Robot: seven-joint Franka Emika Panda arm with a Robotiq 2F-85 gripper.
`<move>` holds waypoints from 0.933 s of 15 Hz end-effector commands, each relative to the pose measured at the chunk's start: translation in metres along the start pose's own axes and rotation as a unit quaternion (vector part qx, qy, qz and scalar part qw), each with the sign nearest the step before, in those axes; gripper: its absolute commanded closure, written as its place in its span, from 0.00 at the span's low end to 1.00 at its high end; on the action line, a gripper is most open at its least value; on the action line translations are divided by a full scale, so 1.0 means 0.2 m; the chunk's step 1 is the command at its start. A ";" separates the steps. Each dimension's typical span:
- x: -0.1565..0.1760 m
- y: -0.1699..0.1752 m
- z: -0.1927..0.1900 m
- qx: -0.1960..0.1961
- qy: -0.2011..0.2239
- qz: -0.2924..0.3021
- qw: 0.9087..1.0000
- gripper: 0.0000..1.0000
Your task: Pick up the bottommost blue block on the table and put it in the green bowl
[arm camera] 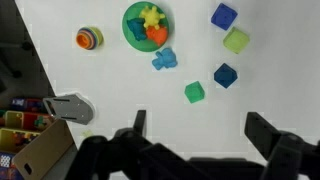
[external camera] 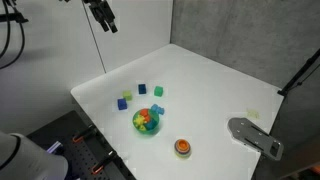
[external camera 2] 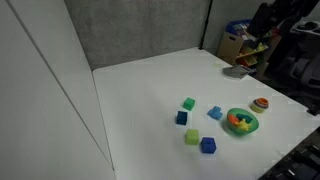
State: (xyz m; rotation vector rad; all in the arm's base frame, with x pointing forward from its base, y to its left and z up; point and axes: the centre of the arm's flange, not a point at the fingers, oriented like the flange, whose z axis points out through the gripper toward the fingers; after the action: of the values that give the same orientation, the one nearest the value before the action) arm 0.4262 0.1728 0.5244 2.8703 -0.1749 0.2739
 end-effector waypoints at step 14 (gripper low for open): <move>0.13 -0.14 0.56 0.090 -0.022 -0.016 0.996 0.00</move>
State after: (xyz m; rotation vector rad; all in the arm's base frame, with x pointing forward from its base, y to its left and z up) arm 0.4666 0.1672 0.4398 2.9907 -0.1466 0.2438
